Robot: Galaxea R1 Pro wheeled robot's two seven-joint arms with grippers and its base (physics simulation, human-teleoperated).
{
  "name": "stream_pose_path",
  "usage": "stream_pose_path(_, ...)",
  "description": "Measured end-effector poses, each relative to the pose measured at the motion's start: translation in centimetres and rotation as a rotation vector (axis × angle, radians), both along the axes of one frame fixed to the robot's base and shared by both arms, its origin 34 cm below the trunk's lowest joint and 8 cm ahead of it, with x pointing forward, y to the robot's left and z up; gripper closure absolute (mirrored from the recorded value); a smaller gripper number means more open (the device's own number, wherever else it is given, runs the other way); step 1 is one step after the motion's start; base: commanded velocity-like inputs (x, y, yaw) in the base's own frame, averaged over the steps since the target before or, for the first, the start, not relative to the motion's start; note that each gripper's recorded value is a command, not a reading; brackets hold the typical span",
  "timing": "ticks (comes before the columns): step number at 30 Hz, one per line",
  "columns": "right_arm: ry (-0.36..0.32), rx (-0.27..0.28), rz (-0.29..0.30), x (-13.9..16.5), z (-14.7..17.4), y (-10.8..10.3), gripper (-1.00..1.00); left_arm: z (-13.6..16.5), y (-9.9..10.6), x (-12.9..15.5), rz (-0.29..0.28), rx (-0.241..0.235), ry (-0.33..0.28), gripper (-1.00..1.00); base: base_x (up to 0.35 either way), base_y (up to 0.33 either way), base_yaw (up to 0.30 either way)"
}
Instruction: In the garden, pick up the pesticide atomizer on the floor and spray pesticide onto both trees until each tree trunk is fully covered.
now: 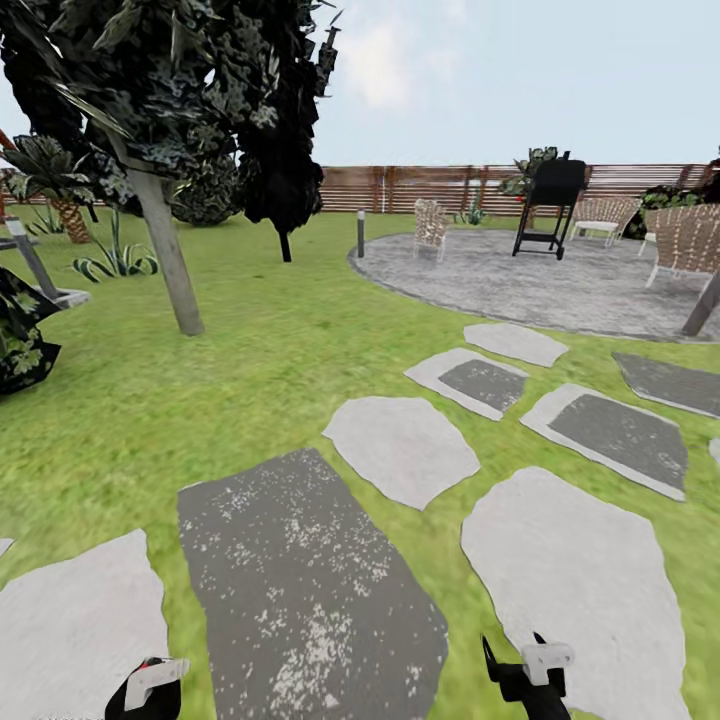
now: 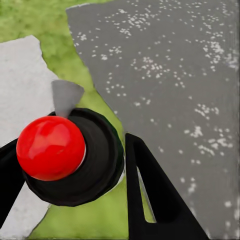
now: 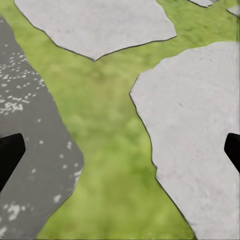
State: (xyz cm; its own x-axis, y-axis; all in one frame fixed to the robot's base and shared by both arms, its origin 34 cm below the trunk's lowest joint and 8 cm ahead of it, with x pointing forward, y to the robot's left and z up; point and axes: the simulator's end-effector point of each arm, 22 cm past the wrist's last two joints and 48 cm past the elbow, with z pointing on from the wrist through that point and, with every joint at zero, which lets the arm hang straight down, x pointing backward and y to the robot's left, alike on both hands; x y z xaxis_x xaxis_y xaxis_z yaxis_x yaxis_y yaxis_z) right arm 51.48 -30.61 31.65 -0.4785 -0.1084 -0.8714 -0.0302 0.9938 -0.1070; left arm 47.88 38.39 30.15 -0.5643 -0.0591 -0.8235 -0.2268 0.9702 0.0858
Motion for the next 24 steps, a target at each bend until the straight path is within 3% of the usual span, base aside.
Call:
stream_pose_path(9,0.0,0.001,0.0,0.0,0.0,0.05,-1.0,-0.01,-0.01,-0.02,0.0,0.0,0.0,1.0,-0.338,0.109,-0.3)
stream_pose_path(24,0.001,0.001,0.001,-0.03,-0.03,0.08,-1.0,-0.01,-0.01,-0.02,0.0,0.0,0.0,1.0,-0.338,0.005,-0.3)
